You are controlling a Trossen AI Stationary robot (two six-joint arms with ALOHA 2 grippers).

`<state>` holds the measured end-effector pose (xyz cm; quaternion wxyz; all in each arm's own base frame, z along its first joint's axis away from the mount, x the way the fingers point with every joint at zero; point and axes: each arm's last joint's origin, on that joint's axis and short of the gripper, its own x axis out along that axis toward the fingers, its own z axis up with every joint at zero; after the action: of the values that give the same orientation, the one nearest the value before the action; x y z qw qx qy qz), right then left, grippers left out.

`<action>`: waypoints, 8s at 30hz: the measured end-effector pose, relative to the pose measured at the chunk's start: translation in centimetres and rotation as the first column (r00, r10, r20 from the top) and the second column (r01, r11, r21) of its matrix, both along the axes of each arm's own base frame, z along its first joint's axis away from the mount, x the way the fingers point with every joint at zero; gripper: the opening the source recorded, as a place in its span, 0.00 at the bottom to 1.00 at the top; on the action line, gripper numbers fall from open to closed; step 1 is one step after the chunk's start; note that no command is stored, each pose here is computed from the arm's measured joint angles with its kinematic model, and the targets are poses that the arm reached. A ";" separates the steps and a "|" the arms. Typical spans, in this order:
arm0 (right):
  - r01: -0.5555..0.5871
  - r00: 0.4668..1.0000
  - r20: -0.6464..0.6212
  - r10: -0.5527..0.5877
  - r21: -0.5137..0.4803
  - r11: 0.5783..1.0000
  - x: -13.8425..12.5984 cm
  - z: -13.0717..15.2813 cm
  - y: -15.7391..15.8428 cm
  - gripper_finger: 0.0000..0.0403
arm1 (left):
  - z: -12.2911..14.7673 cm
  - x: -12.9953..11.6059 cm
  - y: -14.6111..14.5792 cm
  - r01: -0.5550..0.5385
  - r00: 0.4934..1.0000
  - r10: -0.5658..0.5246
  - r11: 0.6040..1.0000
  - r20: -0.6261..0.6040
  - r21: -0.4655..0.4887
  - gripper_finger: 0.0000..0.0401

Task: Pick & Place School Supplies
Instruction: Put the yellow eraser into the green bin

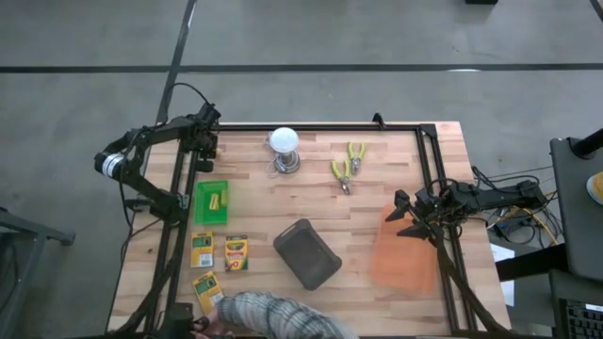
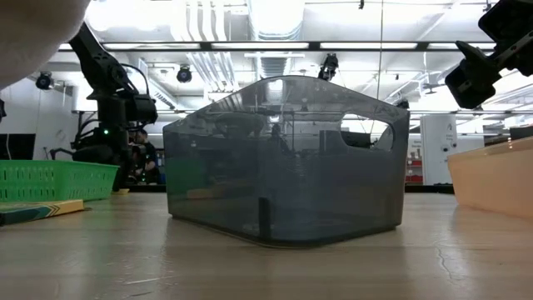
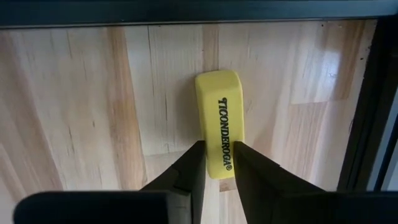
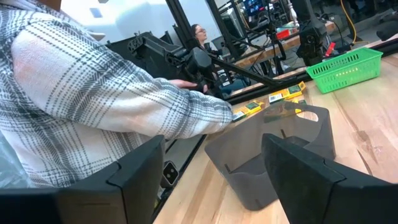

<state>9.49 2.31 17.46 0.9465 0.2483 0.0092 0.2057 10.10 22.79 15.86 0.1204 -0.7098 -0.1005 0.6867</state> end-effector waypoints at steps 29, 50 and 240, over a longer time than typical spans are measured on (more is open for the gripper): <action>0.000 1.000 0.000 0.000 0.000 1.000 0.0 0.0 0.0 0.65 | 0.1 0.3 0.2 0.254 0.967 -0.254 0.967 -0.034 0.024 0.21; 0.000 1.000 0.001 0.000 0.000 1.000 0.0 0.0 0.0 0.65 | 0.6 0.6 0.6 0.301 0.953 -0.297 0.951 -0.055 0.068 0.21; 0.000 1.000 0.000 0.000 0.000 1.000 0.0 0.0 0.0 0.66 | 9.8 3.4 -14.7 0.906 0.250 -0.960 0.278 -0.129 -0.318 0.14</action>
<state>9.49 2.31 17.46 0.9466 0.2483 0.0092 0.2056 13.49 8.13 25.64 0.4543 -0.5252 0.4219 0.5830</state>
